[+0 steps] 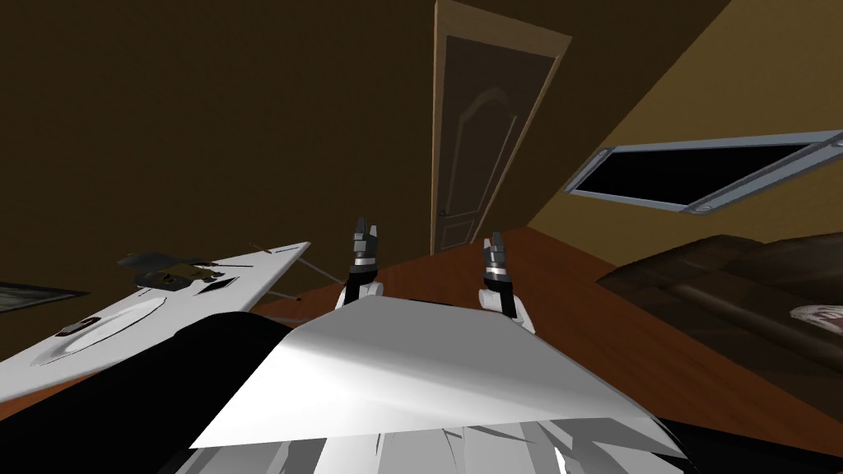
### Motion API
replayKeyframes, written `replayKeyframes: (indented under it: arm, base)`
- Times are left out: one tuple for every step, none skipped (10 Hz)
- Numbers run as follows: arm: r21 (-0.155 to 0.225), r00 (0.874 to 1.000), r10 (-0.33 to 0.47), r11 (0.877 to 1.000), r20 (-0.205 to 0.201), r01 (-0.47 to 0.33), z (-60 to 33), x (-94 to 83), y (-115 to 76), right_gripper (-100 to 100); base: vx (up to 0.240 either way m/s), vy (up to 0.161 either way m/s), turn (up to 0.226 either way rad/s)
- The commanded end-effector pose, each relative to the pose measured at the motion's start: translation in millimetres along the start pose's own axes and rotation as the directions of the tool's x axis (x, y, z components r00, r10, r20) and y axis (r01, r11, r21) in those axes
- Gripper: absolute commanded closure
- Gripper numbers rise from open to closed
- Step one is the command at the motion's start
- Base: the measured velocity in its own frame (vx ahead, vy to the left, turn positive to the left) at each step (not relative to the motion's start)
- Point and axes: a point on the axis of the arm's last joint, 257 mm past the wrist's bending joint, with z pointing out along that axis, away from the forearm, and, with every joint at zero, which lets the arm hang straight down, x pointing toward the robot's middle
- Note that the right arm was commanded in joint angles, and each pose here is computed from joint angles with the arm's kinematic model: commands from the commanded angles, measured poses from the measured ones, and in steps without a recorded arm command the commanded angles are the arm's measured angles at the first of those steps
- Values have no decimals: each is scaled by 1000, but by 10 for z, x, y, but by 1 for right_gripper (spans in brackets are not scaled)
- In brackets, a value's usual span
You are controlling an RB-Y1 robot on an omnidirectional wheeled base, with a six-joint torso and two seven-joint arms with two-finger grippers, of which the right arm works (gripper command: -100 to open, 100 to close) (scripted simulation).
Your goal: Pull the door open
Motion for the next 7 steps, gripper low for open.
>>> replayKeyframes:
  arm:
    - [17, 1000, 0, 1000, -3, 0, 24, -4, -139, -100]
    - [22, 1000, 0, 1000, -3, 0, 15, -3, -162, -100]
    - [35, 1000, 0, 999, -5, 0, 16, -8, -260, -100]
    - [48, 1000, 0, 999, -6, 1, 18, -15, -354, -100]
    - [55, 1000, -1, 998, -7, 1, 31, -25, -423, -100]
    - [63, 1000, -1, 998, -7, 1, 15, -24, -460, -100]
    - [78, 1000, -1, 997, -8, 2, 13, -34, -562, -100]
  base:
    - [87, -51, 161]
    - [52, -42, 40]
    - [48, -34, 83]
    - [67, -42, 153]
    - [74, -54, 177]
    - [48, -49, 65]
    - [46, -43, 89]
